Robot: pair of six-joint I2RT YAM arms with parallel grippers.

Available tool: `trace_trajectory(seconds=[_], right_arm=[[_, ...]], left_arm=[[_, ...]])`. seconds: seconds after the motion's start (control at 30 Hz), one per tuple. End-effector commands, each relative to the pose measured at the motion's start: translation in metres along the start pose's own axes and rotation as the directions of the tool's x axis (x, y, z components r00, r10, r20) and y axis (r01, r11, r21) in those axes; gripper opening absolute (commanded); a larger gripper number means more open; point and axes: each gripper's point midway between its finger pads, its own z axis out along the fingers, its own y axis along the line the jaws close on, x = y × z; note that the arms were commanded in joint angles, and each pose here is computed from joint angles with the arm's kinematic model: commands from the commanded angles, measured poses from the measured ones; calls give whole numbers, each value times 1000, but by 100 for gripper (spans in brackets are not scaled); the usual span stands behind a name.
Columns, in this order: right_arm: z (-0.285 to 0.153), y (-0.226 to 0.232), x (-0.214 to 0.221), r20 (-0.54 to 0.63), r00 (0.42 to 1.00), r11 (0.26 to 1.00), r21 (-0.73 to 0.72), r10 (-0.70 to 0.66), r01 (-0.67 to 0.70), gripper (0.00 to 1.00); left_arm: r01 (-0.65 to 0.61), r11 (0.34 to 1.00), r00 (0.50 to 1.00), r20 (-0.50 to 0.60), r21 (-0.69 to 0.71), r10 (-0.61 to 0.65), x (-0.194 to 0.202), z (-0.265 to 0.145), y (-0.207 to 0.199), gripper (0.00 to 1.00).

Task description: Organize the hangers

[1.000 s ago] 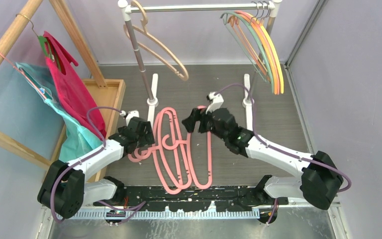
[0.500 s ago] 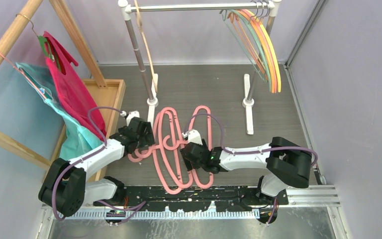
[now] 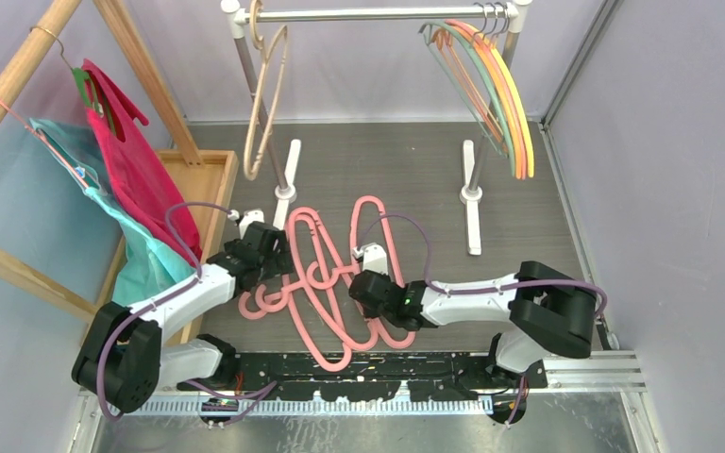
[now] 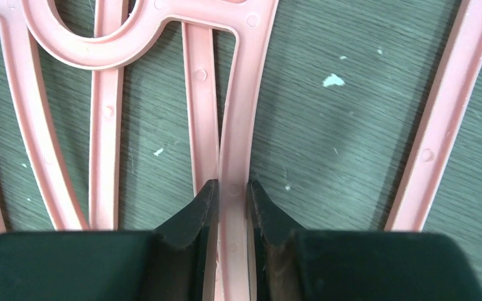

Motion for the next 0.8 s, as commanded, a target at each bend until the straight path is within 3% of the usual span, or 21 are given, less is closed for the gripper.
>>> trace_trajectory(seconds=[0.0, 0.4, 0.57, 0.77], right_arm=[[-22, -10, -23, 77, 997, 999, 30, 19, -21, 9], [-108, 16, -170, 373, 914, 976, -199, 161, -91, 10], [-137, 26, -251, 447, 837, 898, -425, 315, -111, 11], [-159, 37, -332, 500, 759, 816, -574, 416, -69, 11]], left_arm=[[20, 1000, 998, 63, 21, -21, -20, -6, -8, 98], [-30, 998, 995, 95, 62, 24, -49, -13, -37, 98], [-123, 992, 989, 85, 1, 123, -43, -5, -46, 98], [-195, 981, 977, 83, -9, 195, -32, 2, -57, 98]])
